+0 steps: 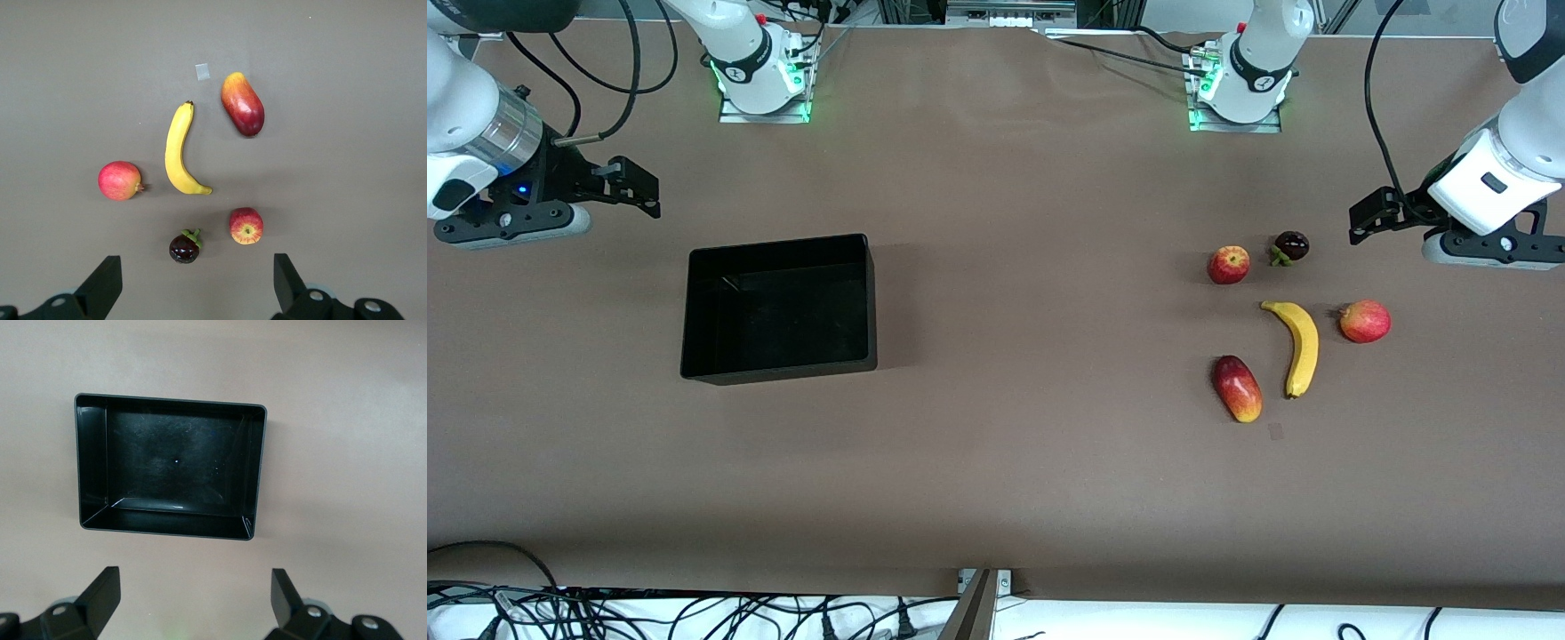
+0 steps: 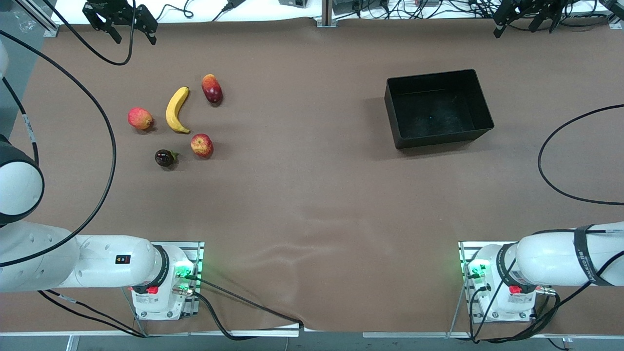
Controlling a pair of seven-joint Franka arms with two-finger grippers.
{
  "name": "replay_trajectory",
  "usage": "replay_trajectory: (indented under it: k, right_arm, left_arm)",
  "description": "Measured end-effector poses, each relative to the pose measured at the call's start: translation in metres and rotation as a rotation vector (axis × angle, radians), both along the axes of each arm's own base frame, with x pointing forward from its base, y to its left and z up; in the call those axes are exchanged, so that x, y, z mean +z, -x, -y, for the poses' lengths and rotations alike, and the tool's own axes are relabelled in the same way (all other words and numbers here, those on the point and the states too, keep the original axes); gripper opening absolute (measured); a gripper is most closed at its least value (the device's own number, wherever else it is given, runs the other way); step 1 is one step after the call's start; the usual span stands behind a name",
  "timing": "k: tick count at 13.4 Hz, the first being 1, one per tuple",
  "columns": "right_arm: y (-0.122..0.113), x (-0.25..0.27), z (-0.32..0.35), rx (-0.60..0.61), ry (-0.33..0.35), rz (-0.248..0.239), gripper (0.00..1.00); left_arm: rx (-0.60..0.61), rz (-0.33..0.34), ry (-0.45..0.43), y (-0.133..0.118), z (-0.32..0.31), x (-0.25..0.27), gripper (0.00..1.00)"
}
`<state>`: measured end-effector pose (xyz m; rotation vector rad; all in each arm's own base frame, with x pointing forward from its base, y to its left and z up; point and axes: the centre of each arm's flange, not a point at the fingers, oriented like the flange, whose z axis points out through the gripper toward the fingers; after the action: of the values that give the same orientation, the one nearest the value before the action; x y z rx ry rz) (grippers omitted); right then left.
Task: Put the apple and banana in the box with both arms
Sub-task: 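Reach the right gripper toward the side of the black box, then lower the right gripper against the black box's side wall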
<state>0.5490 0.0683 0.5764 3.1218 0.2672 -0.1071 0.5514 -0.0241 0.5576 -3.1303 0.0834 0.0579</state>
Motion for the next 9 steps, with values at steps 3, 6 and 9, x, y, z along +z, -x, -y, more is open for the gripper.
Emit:
replay_trajectory:
  k: [3, 6, 9]
  right_arm:
    - [-0.011, -0.048, 0.004, -0.009, 0.003, -0.042, 1.0]
    - [-0.021, -0.154, 0.03, -0.056, -0.001, -0.034, 1.0]
    - [-0.008, -0.245, 0.058, -0.105, 0.001, -0.029, 1.0]
  left_arm:
    - [-0.002, 0.0, 0.0, 0.0, 0.001, 0.0, 1.0]
    - [-0.004, -0.001, 0.0, 0.0, 0.002, 0.0, 1.0]
    - [-0.005, -0.001, 0.0, 0.0, 0.003, -0.001, 1.0]
